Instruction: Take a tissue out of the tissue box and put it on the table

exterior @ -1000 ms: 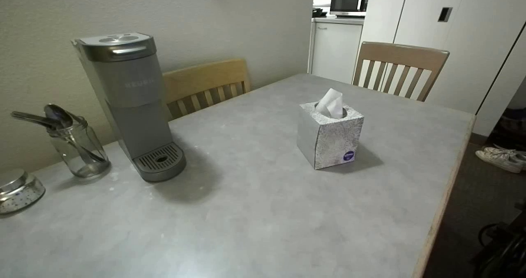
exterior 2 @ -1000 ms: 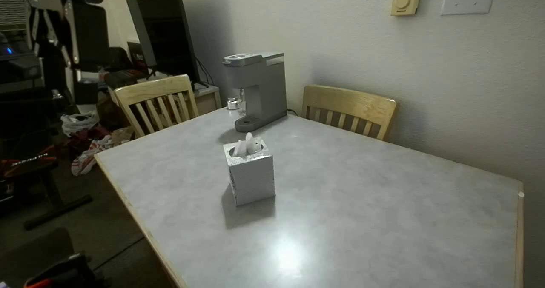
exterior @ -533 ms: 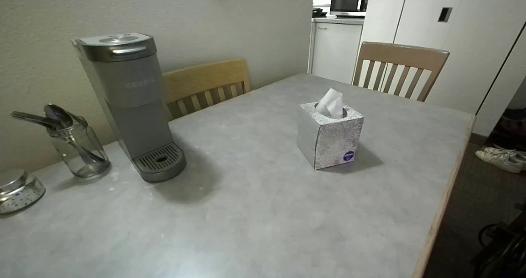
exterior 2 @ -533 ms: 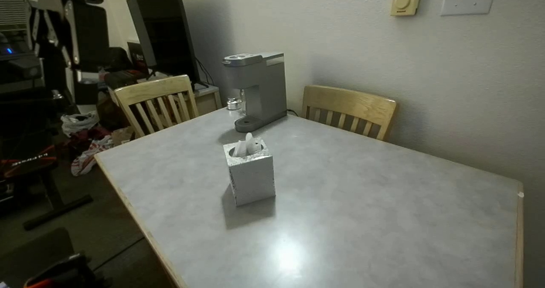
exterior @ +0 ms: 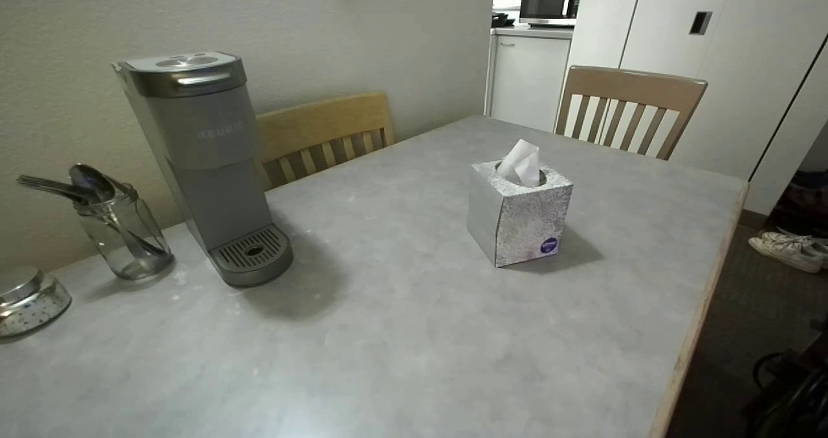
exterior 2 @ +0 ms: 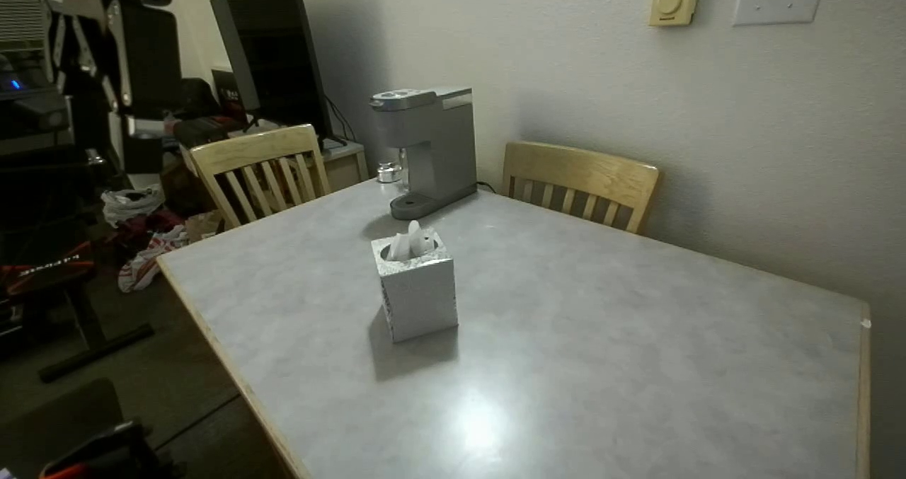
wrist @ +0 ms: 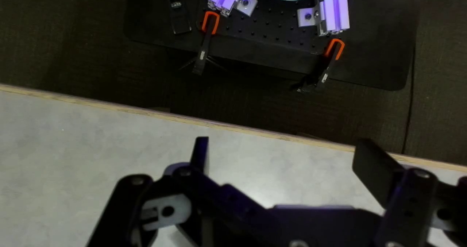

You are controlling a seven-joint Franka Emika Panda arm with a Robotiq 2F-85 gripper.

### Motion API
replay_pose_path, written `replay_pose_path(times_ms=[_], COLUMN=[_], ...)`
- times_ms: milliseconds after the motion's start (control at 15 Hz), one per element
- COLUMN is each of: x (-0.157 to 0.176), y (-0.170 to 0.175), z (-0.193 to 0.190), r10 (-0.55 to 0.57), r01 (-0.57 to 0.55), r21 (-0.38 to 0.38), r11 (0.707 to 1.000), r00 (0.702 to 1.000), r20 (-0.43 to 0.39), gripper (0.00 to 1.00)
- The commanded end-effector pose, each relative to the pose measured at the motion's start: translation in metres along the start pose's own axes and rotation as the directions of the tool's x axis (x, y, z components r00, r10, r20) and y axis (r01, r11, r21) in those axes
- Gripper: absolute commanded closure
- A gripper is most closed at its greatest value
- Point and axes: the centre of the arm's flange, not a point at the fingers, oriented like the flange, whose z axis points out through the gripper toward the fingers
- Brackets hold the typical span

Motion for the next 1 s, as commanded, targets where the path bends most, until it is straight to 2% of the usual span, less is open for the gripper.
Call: replay_pose_path(times_ms=[0,933], x=[0.002,0.031], y=[0.0,0.002], z=[0.0,0.0], r10=[-0.004,-0.029], r01=[0.004,0.027], r21=[0.001,-0.024], r11=[1.0,0.999], r00=[1.0,0.996], r20=[-0.001,-0.09], gripper=[0.0,0.0])
